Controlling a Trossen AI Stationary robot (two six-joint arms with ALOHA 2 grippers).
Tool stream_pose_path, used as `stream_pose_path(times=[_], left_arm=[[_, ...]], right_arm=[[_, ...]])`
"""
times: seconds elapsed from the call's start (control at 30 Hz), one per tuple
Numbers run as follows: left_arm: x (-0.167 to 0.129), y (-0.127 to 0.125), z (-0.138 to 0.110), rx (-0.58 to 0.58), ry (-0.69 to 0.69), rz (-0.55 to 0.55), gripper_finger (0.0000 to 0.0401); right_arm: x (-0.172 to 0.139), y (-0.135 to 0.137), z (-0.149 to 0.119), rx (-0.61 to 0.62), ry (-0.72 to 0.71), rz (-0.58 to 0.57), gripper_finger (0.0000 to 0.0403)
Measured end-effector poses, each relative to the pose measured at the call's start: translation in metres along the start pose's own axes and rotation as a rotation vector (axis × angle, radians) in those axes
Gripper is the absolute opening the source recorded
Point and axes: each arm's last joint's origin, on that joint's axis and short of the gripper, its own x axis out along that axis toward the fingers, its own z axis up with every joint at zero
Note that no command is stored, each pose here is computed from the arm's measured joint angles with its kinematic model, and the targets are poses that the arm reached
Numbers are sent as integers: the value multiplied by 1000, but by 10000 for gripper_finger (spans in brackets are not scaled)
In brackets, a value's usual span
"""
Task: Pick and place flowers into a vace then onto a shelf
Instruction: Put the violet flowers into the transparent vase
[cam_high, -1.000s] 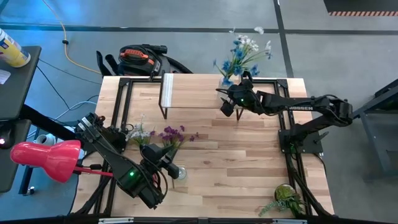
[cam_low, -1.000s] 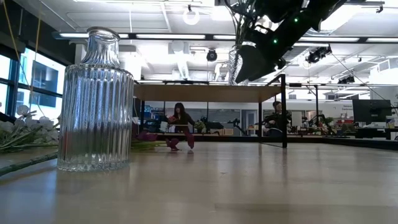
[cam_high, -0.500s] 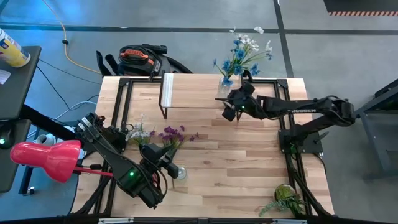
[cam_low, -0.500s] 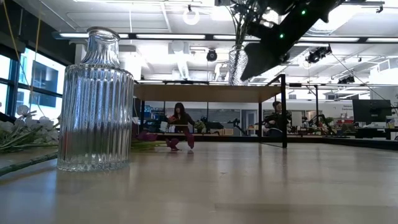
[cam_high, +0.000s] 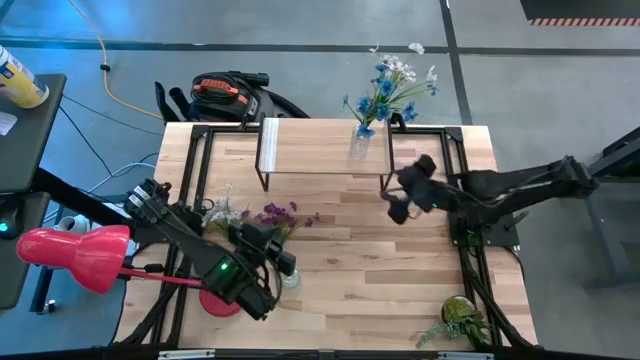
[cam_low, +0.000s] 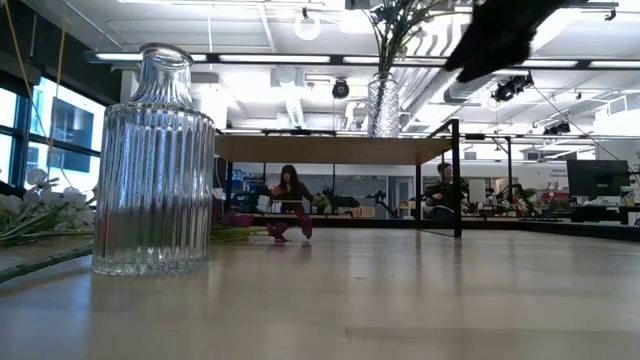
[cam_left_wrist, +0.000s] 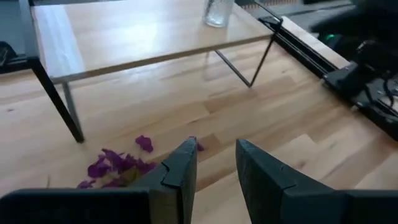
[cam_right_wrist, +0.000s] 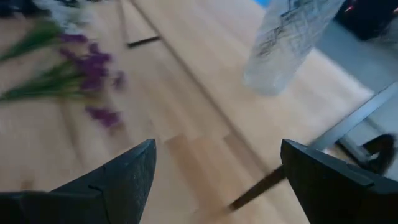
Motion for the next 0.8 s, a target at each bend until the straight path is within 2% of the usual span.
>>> stream_pose_path(times=[0.1, 0.23, 0.33, 0.47, 0.6, 0.8], left_arm=[[7, 1, 5, -33, 35, 32, 145], [20, 2, 9, -36, 233, 122, 145], [24, -1, 8, -60, 333, 127, 145], [21, -13, 4, -135, 330, 32, 145], [9, -15, 0, -219, 334, -17, 145], [-13, -12, -11, -373, 282, -47, 145]], right_arm=[[-12, 3, -11, 17, 32, -4, 332], [-17, 9, -28, 6, 136, 6, 332], [-17, 17, -51, -24, 202, 59, 332], [-12, 28, -88, -26, 246, 128, 332], [-4, 38, -121, 44, 242, 224, 332], [-1, 47, -143, 122, 197, 350, 332]])
